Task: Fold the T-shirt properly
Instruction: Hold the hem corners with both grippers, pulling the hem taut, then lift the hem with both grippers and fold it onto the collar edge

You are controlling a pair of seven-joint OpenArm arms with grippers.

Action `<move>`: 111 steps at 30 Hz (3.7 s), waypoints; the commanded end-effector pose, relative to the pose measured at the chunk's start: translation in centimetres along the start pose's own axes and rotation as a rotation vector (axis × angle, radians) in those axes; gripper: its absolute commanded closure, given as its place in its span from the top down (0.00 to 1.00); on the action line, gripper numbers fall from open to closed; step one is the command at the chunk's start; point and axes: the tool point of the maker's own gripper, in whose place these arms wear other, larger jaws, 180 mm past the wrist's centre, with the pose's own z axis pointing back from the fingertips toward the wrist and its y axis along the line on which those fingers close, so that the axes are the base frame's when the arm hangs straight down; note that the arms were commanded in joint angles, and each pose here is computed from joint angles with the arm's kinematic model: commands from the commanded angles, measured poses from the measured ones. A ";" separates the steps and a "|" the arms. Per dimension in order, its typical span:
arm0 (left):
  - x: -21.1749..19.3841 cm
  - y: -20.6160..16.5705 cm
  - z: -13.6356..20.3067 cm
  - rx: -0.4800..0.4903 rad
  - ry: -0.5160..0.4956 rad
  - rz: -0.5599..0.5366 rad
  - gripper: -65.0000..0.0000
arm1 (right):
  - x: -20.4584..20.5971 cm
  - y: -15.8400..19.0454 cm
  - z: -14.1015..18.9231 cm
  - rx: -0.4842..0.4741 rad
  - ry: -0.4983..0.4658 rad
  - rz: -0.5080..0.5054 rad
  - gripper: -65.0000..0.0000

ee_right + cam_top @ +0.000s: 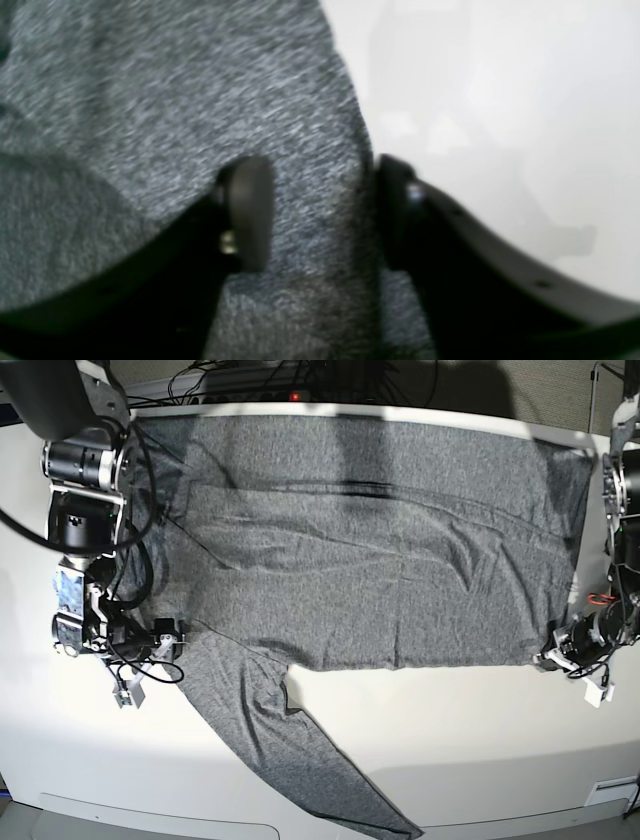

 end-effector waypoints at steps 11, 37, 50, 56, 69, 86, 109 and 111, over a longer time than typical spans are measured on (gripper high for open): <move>3.2 -0.1 0.7 -0.008 -0.082 -0.013 0.00 | 2.6 -0.9 0.9 -0.017 -0.060 0.008 0.00; 4.3 -2.2 3.3 -0.117 -0.054 -0.071 0.00 | 3.1 2.0 6.2 -0.013 -0.143 0.217 0.00; 2.4 -3.6 9.2 -0.124 -0.035 -0.340 0.00 | 0.8 3.7 12.3 -0.050 -0.236 0.285 0.00; -0.1 -4.4 10.7 -0.149 0.054 -0.398 0.00 | -0.5 3.2 15.3 -0.068 -0.282 0.255 0.00; -1.9 -4.2 13.2 -0.089 0.158 -0.511 0.00 | -3.0 3.0 21.5 -0.163 -0.310 0.303 0.00; -5.6 -5.2 16.1 -0.125 0.343 -0.579 0.00 | -5.3 3.3 22.4 -0.171 -0.248 0.327 0.00; -12.2 -3.4 17.5 -0.099 0.507 -0.596 0.00 | -12.5 2.8 22.4 -0.147 0.008 0.344 0.00; -11.9 -2.6 17.7 -0.072 0.516 -0.615 0.00 | -12.7 2.5 22.7 -0.153 0.023 0.361 0.00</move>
